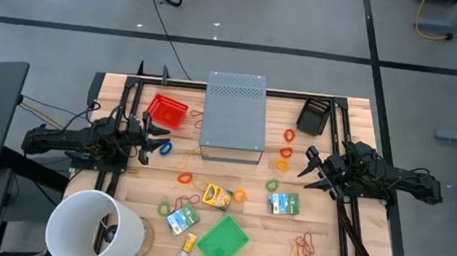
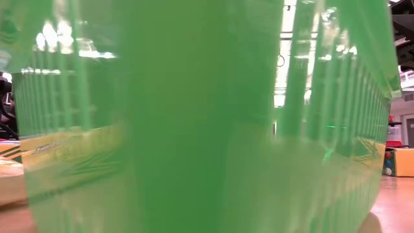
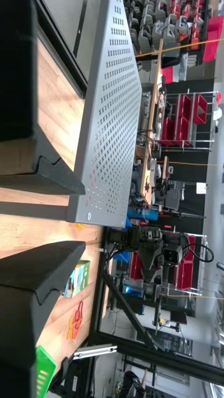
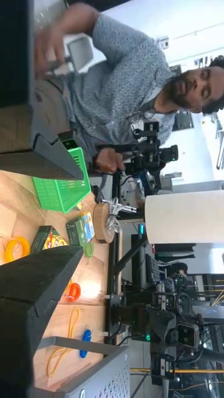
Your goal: Pick & Place Office Desk Supplies
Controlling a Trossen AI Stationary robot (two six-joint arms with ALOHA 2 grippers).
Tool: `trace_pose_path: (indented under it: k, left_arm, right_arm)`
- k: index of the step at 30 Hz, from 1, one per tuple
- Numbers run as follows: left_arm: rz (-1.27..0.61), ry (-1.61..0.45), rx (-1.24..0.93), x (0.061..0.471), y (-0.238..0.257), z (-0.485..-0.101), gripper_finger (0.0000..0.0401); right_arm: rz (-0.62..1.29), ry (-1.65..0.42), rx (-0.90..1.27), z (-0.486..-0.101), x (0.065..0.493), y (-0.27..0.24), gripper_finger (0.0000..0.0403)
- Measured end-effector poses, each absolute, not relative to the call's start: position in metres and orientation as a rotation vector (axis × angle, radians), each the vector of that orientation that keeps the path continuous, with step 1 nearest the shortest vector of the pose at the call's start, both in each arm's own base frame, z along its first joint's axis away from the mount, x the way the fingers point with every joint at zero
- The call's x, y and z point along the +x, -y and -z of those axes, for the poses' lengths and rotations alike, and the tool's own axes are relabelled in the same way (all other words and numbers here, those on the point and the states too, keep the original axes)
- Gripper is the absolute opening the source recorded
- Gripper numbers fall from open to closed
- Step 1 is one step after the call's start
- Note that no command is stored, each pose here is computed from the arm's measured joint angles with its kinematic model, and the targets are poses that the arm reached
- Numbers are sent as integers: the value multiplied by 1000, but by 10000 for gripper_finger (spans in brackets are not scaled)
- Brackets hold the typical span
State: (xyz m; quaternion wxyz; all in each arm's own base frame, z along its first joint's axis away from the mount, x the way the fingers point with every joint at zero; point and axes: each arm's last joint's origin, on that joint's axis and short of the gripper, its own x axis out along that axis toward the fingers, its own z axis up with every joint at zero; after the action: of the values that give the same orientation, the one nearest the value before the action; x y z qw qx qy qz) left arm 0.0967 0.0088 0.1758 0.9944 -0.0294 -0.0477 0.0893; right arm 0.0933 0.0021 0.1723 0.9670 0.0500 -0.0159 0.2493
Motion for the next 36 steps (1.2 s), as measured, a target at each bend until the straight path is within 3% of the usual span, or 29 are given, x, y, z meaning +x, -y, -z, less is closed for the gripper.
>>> trace_pose_path:
  k: [11,21,28,36]
  left_arm:
    - [-177,161,-60,96,-9,-182,135]
    - [-177,288,-50,93,-9,-194,135]
    - [-355,266,82,92,-13,-194,135]
    - [-405,207,63,93,-15,-189,135]
  right_arm:
    - [-504,32,100,-172,93,-2,190]
    - [-493,111,-203,-172,93,-2,190]
    - [-486,85,-57,-174,93,-2,190]
    - [-294,10,95,-169,98,4,190]
